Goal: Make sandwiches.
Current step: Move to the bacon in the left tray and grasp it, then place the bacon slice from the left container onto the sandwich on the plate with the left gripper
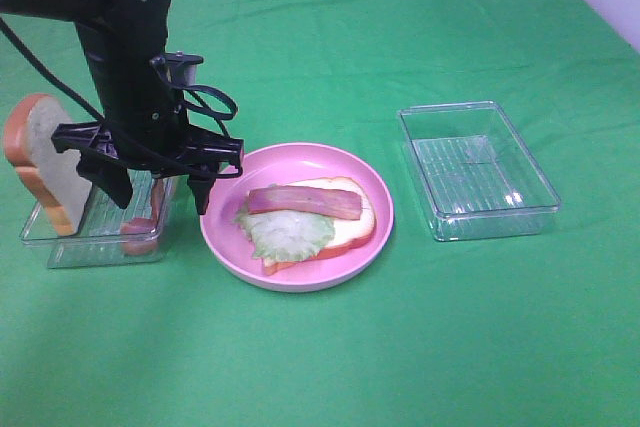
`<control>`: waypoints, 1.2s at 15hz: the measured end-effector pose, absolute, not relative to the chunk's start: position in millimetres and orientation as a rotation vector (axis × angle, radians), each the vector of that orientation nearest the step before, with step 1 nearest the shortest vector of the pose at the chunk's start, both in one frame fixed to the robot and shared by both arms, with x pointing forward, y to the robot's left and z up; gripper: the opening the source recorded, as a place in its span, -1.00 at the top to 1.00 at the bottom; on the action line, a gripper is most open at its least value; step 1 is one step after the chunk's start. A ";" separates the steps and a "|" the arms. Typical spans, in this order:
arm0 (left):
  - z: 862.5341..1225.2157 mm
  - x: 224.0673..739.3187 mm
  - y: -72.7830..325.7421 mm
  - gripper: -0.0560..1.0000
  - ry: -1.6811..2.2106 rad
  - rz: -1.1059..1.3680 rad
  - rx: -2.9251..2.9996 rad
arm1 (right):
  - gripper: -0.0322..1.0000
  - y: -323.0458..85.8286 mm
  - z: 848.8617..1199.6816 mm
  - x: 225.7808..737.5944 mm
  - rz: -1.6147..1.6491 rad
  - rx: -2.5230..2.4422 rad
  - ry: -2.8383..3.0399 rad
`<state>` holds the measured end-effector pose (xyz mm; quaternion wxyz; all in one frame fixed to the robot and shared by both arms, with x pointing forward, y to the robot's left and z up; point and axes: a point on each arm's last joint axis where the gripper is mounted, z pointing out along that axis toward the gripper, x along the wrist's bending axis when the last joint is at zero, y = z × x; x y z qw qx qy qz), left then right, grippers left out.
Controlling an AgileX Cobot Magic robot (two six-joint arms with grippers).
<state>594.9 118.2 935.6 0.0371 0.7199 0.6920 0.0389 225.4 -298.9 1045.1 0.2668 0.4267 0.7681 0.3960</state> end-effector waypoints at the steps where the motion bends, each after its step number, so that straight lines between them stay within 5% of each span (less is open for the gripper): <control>1: 934.9 595.8 117.7 -0.41 2.118 0.122 2.204 | -0.32 -298.9 1045.1 225.4 1.069 1.152 2.073; 3: 935.3 597.1 116.9 -0.29 2.107 0.129 2.193 | -0.32 -298.9 1045.1 225.4 1.069 1.152 2.073; 11: 936.8 600.9 114.4 0.86 2.077 0.142 2.159 | -0.32 -298.9 1045.1 225.4 1.069 1.152 2.073; 18: 978.1 593.2 111.1 0.89 2.023 0.078 2.045 | -0.32 -298.9 1045.1 225.4 1.069 1.152 2.073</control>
